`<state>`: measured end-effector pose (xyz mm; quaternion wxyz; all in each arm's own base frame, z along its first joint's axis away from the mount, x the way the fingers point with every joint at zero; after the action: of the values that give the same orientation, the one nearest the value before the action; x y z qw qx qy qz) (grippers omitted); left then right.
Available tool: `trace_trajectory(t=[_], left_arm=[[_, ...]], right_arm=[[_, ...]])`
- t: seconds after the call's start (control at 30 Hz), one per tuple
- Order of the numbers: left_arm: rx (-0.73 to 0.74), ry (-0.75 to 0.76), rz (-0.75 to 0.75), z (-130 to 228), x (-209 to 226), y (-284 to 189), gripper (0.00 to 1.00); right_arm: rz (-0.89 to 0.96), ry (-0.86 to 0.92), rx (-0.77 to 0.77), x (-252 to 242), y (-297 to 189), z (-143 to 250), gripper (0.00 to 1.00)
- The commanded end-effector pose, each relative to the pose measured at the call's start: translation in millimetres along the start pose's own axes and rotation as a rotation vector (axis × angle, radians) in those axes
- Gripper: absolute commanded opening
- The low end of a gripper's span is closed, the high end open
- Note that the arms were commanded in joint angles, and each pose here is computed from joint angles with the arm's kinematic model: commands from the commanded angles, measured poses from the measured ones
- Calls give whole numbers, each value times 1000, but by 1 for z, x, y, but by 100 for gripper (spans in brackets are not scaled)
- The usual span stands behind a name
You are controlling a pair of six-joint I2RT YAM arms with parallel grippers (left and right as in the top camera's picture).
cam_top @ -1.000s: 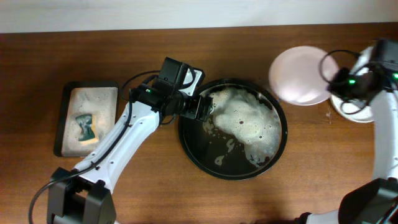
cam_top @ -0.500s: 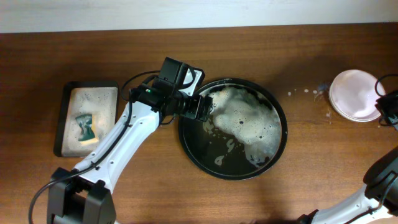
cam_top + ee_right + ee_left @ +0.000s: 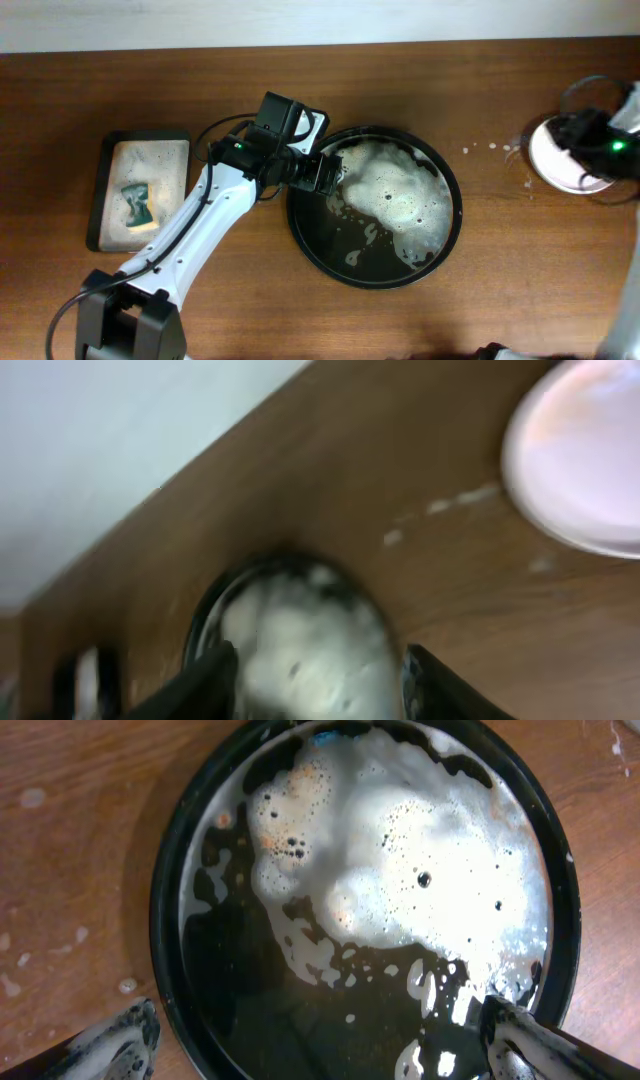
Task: Clean dirty plates on tray and stack at the side
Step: 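Carry the plate right and lower it onto the cleaned plate stack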
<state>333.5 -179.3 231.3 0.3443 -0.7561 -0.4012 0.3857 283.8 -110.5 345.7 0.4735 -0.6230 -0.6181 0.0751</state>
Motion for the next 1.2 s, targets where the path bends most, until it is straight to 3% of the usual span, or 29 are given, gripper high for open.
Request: trace_trajectory(t=[0.0, 0.1, 0.17, 0.23, 0.3, 0.4, 0.6, 0.9, 1.17], left_arm=[[-18, 6, 5, -3, -3, -4, 100], [-18, 6, 5, -3, -3, -4, 100], [-18, 6, 5, -3, -3, -4, 100], [-18, 6, 5, -3, -3, -4, 100], [-18, 6, 5, -3, -3, -4, 100], [-18, 6, 5, -3, -3, -4, 100], [-18, 6, 5, -3, -3, -4, 100], [-18, 6, 5, -3, -3, -4, 100], [-18, 6, 5, -3, -3, -4, 100]], right_arm=[[-20, -198, 3, 49, -22, 24, 62], [193, -240, -30, 48, -29, 29, 64], [417, -185, -58, 28, -20, 19, 36], [611, -147, -65, 4, 9, 2, 22], [676, -103, -42, -17, 43, -10, 10], [712, -92, 66, -54, 120, -13, 9], [877, -106, 88, -103, 192, -9, 7], [885, -74, 162, -134, 219, 5, 8], [664, -13, 340, -136, 244, 40, 9]])
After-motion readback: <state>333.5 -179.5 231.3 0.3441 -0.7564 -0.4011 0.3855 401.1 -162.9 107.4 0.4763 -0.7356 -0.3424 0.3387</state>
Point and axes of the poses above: each gripper's point midway between its finger pads, its own y axis out along the fingers, its own x axis along the line the jaws close on, z = x × y, the point moved 10 cm from there along -y, back along the fingers, and after that the axes turned 4 degrees about -y, right-handed, at the moved point
